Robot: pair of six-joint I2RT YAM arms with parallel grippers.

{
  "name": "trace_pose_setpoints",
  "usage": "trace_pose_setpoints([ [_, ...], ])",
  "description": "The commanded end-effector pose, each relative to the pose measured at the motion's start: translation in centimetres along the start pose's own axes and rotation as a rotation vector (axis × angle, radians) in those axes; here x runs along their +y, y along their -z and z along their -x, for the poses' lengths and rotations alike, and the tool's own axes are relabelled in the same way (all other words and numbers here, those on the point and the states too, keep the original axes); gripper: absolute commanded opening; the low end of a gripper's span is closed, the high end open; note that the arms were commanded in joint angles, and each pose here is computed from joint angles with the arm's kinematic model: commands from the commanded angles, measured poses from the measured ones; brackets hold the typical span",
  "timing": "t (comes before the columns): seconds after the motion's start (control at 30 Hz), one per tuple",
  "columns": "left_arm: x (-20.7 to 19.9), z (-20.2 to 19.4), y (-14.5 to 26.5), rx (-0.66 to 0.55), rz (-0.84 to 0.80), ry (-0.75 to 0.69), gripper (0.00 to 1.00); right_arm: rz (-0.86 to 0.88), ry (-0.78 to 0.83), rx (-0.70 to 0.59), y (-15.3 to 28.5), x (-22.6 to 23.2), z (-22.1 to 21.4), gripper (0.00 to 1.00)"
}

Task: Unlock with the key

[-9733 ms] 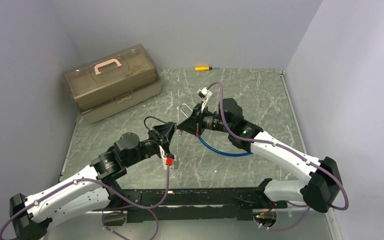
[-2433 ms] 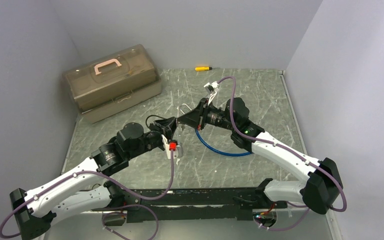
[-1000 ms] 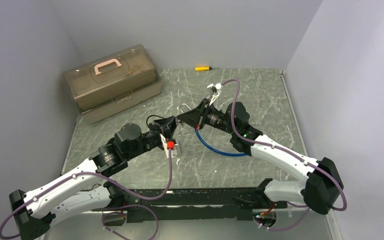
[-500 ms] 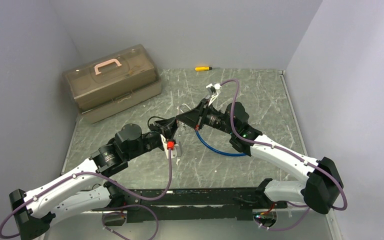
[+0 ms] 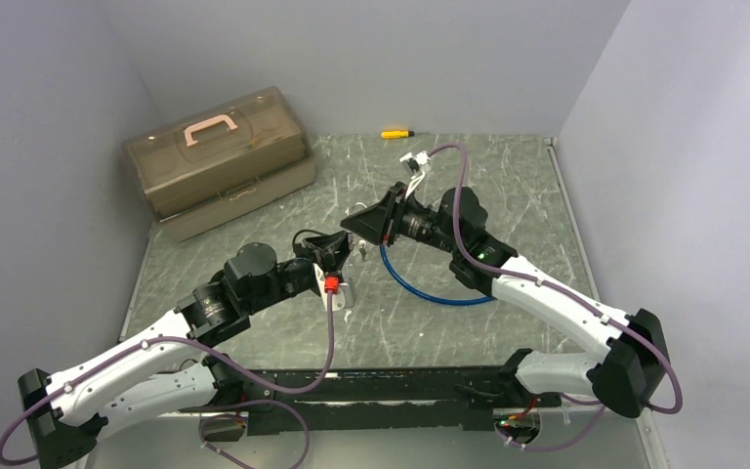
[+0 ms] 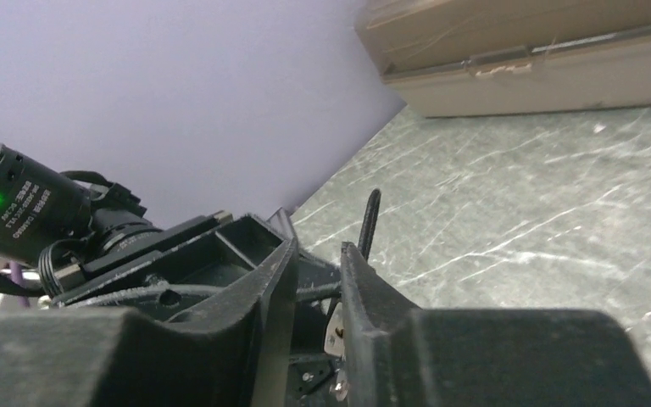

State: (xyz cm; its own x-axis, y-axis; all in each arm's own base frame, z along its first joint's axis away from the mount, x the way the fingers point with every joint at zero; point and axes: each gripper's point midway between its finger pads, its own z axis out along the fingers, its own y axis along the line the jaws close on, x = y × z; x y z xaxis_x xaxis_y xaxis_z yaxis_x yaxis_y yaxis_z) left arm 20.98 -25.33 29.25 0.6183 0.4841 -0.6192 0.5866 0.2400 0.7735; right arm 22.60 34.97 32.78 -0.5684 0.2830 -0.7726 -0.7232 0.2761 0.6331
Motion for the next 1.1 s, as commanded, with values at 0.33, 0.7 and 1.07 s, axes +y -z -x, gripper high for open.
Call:
trace_pose_setpoints([
  [0.33, 1.3, 1.7, 0.1, -0.061, 0.044, 0.027, 0.0, -0.117, 0.151, -0.084, 5.8, 0.1, 6.4, 0.59],
  [0.7, 1.8, 1.8, 0.3, -0.067, 0.059, 0.011, 0.0, 0.027, 0.035, 0.143, 6.1, 0.2, 0.3, 0.61],
  [1.07, 1.9, 1.9, 0.4, -0.072, 0.065, 0.001, 0.0, 0.091, -0.022, 0.189, 5.1, 0.4, -0.5, 0.47],
])
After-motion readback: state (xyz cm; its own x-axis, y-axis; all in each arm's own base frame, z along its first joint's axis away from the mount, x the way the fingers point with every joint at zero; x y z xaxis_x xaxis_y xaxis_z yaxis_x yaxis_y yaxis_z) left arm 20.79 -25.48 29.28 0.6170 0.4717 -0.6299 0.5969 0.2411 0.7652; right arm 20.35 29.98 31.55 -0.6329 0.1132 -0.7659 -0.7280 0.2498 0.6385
